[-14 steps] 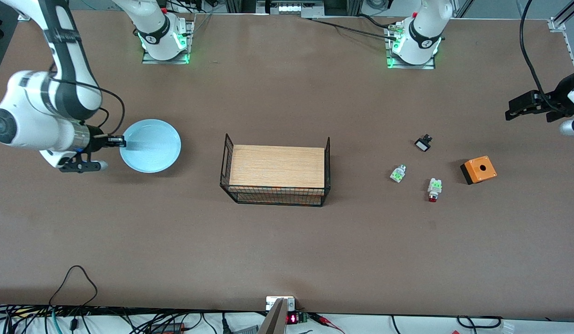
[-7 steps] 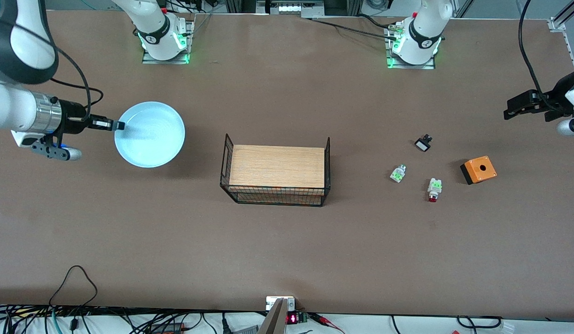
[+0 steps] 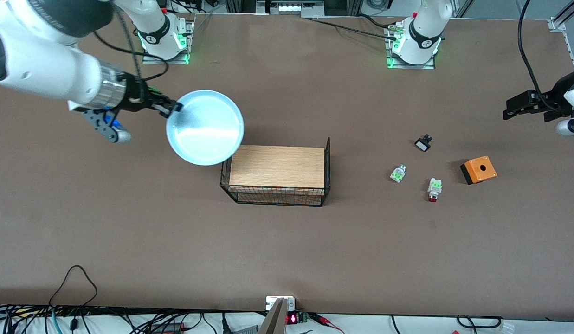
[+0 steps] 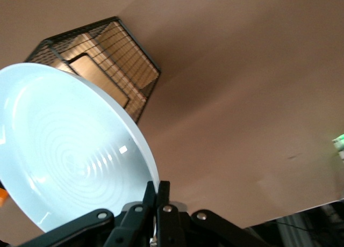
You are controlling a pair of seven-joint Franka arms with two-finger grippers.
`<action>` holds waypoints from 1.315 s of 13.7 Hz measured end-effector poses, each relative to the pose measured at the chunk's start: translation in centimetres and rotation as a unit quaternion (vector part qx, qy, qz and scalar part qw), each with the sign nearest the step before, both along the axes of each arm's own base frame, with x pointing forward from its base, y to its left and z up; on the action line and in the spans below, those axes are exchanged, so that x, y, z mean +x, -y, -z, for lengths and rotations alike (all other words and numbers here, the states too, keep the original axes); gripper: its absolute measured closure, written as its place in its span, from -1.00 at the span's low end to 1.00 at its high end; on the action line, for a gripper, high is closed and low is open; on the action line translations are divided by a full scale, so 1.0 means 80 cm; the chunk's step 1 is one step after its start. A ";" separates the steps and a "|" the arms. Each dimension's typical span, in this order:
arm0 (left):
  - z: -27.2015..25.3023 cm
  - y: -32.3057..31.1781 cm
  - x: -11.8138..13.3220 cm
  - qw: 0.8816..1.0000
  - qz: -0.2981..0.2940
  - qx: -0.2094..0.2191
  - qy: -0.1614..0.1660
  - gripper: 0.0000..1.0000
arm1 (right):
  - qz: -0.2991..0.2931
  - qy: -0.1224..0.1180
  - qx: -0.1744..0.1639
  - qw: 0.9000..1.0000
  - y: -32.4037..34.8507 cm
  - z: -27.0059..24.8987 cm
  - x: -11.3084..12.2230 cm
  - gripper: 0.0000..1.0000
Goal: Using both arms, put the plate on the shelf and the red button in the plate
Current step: 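Lift the blue plate and carry it over the wooden block, then lower the plate onto the block while the left gripper reaches the red button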
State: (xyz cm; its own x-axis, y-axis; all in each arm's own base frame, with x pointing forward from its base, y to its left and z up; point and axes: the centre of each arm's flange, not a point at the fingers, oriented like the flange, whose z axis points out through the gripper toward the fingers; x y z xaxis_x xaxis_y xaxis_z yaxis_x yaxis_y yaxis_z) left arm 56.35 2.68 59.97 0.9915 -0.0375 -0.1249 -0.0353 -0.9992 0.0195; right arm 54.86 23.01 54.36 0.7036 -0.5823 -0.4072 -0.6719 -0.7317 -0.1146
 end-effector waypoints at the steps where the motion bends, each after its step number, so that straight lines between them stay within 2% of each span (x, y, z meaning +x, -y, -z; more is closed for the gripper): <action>1: 0.000 0.001 0.000 1.000 0.001 0.000 0.000 -1.00 | 0.020 0.004 -0.002 1.000 -0.023 0.002 -0.001 0.95; 7: 0.001 0.002 0.000 1.000 0.002 0.000 0.000 -1.00 | 0.103 0.013 -0.016 0.994 -0.135 0.061 -0.001 0.95; 10: 0.001 0.002 0.000 1.000 0.001 0.000 0.000 -1.00 | 0.114 0.022 -0.037 0.993 -0.180 0.100 -0.007 0.95; 18: 0.001 -0.001 0.000 1.000 -0.001 0.000 -0.002 -1.00 | 0.117 0.024 -0.044 0.992 -0.220 0.150 -0.029 0.95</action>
